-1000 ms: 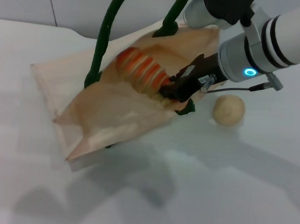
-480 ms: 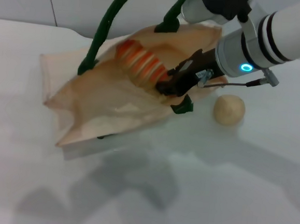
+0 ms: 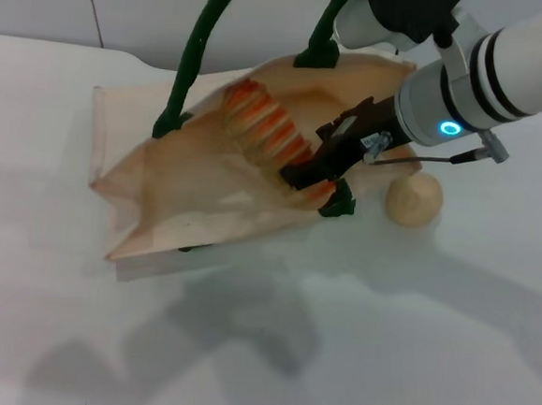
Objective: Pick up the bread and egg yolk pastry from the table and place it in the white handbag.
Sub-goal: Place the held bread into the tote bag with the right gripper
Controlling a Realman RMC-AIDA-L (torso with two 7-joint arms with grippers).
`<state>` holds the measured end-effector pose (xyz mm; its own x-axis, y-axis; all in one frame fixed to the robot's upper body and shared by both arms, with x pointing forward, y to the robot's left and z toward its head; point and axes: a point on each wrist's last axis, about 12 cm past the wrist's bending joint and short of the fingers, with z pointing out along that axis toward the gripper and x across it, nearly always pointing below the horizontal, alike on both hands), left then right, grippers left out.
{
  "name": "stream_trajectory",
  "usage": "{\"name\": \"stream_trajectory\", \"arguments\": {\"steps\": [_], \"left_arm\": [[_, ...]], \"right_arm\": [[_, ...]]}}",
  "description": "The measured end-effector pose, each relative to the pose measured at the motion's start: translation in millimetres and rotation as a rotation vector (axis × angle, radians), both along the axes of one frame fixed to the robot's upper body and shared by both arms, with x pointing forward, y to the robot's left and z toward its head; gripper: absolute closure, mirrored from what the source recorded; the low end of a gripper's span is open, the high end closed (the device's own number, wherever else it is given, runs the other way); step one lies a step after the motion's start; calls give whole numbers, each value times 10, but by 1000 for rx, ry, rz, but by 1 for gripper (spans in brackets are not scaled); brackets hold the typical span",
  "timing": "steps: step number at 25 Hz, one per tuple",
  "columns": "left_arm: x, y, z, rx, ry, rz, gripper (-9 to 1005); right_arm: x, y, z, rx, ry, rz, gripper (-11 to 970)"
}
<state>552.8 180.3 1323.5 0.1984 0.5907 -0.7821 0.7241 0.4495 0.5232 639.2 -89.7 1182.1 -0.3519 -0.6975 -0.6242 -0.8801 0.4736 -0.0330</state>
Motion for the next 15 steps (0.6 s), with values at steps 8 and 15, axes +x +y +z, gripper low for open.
{"name": "stream_trajectory", "arguments": {"steps": [8, 15], "left_arm": [[11, 61, -20, -30, 12, 41, 872], [12, 62, -25, -43, 23, 49, 873]], "right_arm": [[-6, -49, -42, -9, 15, -10, 162], [23, -103, -84, -8, 28, -35, 138]]}}
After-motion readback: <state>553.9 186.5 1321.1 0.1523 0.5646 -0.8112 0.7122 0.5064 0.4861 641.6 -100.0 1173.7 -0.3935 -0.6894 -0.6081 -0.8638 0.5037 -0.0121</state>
